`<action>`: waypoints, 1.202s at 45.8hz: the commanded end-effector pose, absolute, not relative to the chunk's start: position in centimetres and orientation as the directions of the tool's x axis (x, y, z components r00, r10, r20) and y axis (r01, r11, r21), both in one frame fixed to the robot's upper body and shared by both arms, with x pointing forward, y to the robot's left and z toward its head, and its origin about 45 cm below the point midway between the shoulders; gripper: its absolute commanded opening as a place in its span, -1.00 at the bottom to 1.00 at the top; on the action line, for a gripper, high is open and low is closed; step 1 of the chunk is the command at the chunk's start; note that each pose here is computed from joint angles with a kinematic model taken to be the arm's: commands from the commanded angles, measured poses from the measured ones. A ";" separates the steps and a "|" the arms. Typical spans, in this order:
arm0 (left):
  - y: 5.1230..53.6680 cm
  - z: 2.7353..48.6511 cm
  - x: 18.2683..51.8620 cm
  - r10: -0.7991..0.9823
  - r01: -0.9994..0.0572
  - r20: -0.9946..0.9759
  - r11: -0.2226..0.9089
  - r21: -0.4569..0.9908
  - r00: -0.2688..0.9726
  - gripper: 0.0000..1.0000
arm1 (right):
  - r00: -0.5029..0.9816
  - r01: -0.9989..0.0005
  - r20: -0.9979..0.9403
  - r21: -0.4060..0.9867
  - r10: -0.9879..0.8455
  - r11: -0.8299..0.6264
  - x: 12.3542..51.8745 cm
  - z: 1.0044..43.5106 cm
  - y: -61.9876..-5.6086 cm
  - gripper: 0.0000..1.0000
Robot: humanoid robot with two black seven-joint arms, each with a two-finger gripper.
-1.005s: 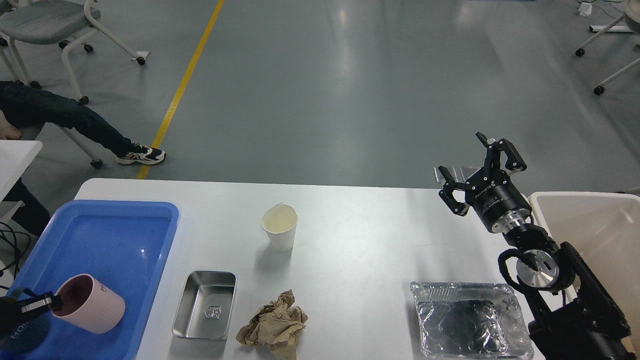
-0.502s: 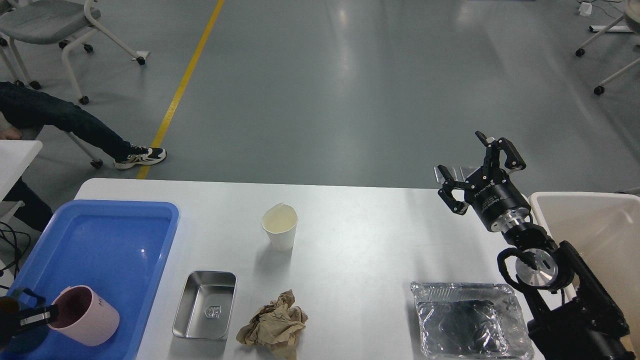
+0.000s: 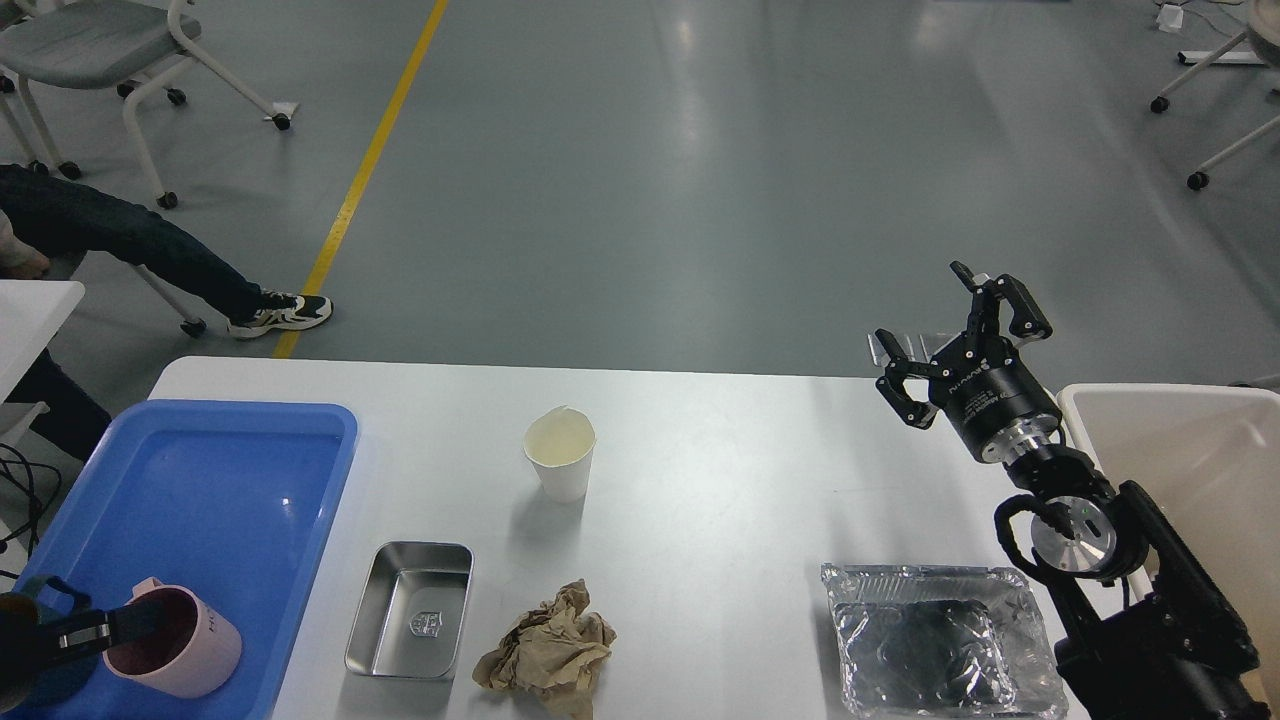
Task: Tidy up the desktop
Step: 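Lower the pink mug into the blue tray and release it, then reach the left gripper to the steel dish and grasp its rim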
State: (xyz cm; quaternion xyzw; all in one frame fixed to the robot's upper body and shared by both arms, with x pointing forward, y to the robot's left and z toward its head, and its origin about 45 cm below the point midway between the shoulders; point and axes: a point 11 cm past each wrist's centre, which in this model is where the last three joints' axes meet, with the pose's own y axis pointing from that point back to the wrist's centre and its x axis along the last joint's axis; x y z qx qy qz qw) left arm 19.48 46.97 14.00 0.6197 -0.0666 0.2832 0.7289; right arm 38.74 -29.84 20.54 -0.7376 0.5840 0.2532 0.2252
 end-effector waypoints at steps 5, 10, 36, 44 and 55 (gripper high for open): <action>47.2 18.1 20.3 0.314 -0.540 0.492 0.085 0.837 0.812 0.79 | 0.194 -0.975 -0.639 -0.041 -0.745 -0.218 38.9 20.7 -29.7 1.00; 47.8 20.6 22.3 0.307 -0.605 0.560 0.070 0.793 0.769 0.79 | 0.194 -0.975 -0.640 -0.041 -0.744 -0.219 38.9 20.7 -29.6 1.00; 43.3 26.6 29.2 0.347 -0.851 0.779 0.156 0.501 0.522 0.81 | 0.191 -0.975 -0.638 -0.038 -0.745 -0.218 38.6 20.5 -29.7 1.00; 42.5 26.9 28.8 0.346 -0.846 0.773 0.180 0.501 0.532 0.81 | 0.192 -0.975 -0.640 -0.038 -0.744 -0.218 38.6 20.5 -29.7 1.00; 42.5 26.9 28.6 0.345 -0.840 0.766 0.180 0.512 0.542 0.81 | 0.194 -0.975 -0.639 -0.041 -0.744 -0.219 38.7 20.6 -29.7 1.00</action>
